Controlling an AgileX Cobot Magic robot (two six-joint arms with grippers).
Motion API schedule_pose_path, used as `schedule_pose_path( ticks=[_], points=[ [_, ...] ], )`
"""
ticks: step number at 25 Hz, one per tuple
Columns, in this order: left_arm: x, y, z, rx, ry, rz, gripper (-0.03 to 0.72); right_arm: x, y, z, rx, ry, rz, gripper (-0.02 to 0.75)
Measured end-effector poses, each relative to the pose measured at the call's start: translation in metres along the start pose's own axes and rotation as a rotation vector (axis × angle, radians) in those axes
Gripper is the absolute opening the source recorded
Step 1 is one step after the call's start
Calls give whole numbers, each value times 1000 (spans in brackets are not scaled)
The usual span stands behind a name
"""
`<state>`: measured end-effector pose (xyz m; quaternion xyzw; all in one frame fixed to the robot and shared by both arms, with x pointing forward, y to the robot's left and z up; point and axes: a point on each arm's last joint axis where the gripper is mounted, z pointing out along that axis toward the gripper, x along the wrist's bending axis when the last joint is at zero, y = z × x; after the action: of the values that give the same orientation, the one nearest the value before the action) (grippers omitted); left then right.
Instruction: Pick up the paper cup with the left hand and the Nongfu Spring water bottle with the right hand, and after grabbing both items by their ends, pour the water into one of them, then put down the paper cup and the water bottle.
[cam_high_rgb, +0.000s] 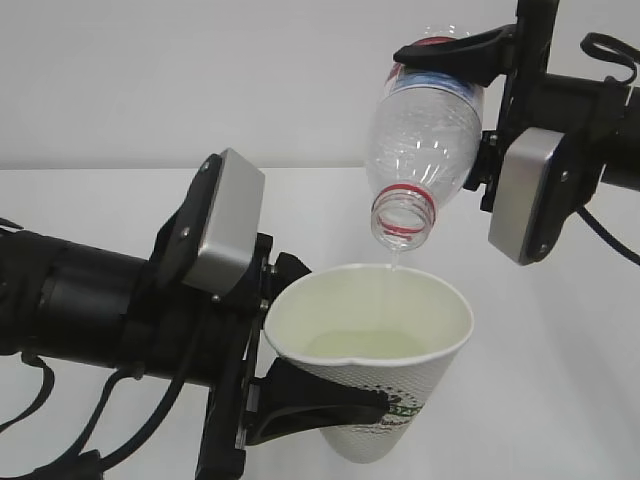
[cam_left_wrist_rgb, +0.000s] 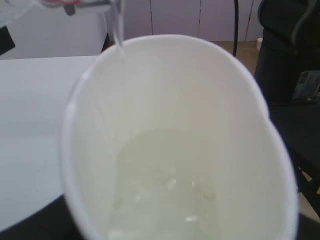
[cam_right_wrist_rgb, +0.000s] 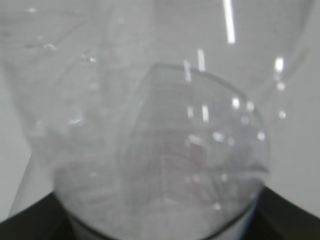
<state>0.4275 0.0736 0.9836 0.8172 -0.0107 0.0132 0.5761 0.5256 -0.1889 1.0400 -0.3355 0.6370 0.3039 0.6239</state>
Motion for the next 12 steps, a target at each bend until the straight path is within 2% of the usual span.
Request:
schedule_pose_path(
  ticks=[12],
  points=[
    [1, 0, 0, -4, 14, -11, 441, 0, 0, 0, 0, 0, -10, 482]
  ],
)
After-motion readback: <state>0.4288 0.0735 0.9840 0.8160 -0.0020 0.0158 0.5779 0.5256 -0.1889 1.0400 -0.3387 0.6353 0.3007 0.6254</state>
